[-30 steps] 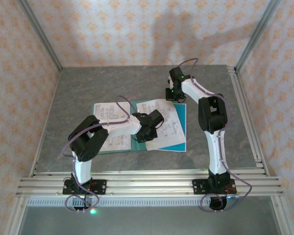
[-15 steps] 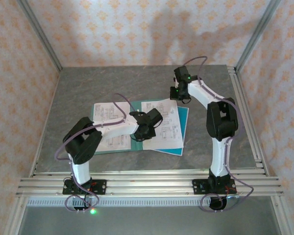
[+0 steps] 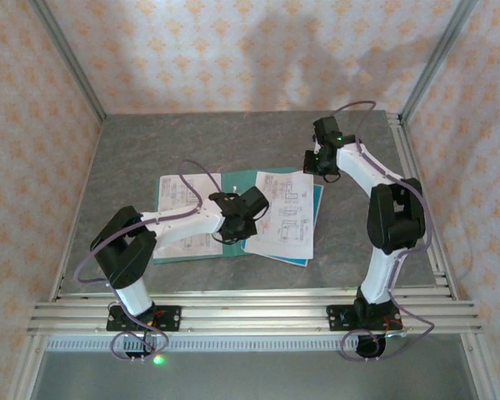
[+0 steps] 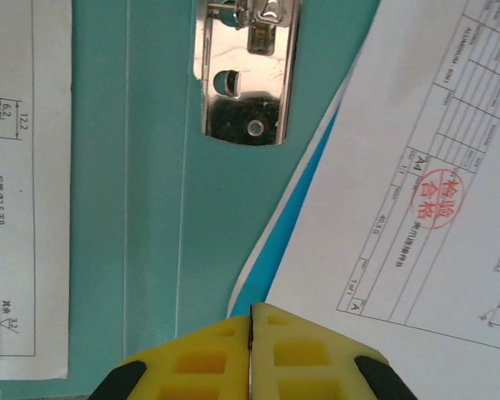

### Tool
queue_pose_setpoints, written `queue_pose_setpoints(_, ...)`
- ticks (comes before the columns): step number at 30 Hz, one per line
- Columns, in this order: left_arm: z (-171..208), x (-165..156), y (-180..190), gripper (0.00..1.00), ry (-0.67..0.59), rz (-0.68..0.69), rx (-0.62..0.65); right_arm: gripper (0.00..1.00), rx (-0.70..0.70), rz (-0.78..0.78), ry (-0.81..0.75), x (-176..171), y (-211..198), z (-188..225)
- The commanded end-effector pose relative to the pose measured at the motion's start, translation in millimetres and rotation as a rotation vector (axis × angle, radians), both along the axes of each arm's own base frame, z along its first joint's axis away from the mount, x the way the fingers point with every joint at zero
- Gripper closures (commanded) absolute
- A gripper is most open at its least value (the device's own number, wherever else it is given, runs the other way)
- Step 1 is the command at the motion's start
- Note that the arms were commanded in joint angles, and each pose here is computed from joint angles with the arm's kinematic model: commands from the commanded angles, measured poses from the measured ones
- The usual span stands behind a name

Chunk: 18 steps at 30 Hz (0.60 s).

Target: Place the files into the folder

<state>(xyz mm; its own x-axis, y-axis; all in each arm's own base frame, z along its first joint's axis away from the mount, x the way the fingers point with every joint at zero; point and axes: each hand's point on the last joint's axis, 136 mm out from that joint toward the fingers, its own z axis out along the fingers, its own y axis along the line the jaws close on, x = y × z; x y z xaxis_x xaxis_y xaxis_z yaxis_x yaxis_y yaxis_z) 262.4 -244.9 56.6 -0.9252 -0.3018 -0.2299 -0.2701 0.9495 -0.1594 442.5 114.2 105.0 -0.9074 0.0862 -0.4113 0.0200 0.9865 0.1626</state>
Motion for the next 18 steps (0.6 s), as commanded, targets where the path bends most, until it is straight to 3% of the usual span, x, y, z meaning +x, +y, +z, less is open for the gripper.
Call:
queue_pose_setpoints(1,5,2,16,0.92,-0.024,0.041,0.041,1.0,-0.017,-0.051,-0.025,-2,-11,6)
queue_pose_setpoints(11,-22,1,14,1.0,0.024,0.034,0.047,1.0,0.033,-0.193,-0.022,-11,-34,-8)
queue_pose_setpoints(18,-31,-2,18,0.9,0.033,0.036,0.062,1.0,0.034,-0.188,-0.009,-14,-35,-16)
